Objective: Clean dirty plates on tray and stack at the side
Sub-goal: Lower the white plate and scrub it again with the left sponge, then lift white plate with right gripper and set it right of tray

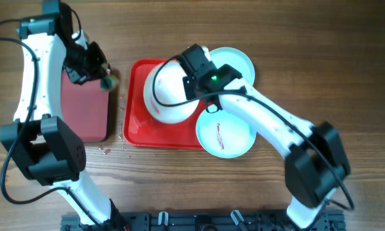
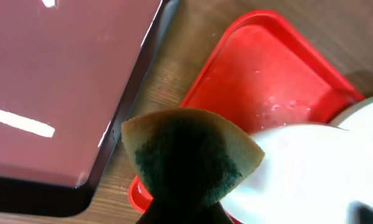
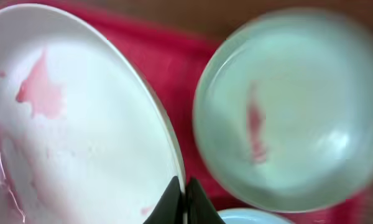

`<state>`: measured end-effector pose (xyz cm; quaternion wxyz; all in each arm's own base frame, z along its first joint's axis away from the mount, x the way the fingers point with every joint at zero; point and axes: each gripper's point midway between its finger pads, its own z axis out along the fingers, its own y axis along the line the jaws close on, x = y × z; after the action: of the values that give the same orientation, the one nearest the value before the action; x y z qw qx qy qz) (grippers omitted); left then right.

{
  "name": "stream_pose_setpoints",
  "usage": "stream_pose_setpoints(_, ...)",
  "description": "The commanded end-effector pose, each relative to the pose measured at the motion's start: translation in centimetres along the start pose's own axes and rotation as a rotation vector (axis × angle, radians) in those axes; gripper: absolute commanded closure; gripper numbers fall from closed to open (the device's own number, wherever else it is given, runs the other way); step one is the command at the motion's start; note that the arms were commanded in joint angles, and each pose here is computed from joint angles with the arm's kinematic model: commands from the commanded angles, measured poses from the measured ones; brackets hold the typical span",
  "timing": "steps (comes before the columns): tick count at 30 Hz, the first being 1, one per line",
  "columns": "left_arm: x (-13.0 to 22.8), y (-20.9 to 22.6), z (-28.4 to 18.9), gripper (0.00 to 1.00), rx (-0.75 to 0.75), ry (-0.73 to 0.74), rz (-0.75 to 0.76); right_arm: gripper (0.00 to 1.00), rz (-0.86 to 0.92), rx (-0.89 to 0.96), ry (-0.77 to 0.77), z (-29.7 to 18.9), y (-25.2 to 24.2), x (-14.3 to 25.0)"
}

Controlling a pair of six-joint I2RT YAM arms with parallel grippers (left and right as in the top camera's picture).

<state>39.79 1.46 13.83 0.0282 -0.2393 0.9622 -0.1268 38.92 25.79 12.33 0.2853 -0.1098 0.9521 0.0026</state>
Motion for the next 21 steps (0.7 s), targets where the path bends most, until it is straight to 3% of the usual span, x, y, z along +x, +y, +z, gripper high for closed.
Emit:
stream_pose_setpoints(1,1.5,1.0,2.3,0.96,-0.032,0.056,-0.095,0.96,-0.128,0.399,-0.268,-5.5,-2.0,-3.3)
stream_pose_setpoints(5,2.7,0.5,4.4,0.96,-0.043,0.085,-0.064,0.96,-0.252,0.740,-0.515,-12.4,-0.8,-4.8)
stream_pose_setpoints(11,3.1,-1.1,5.0,0.96,-0.037,0.078,-0.016,0.96,-0.266,0.847,-0.639,-16.4,1.4,-4.6)
stream_pose_setpoints(17,3.1,-1.9,5.2,0.96,-0.031,0.068,0.007,0.96,-0.281,0.847,-0.634,-16.4,1.5,-4.6)
stream_pose_setpoints(21,3.1,-2.0,5.2,0.96,-0.030,0.065,0.010,0.96,-0.310,0.536,-0.476,-11.3,3.8,-2.6)
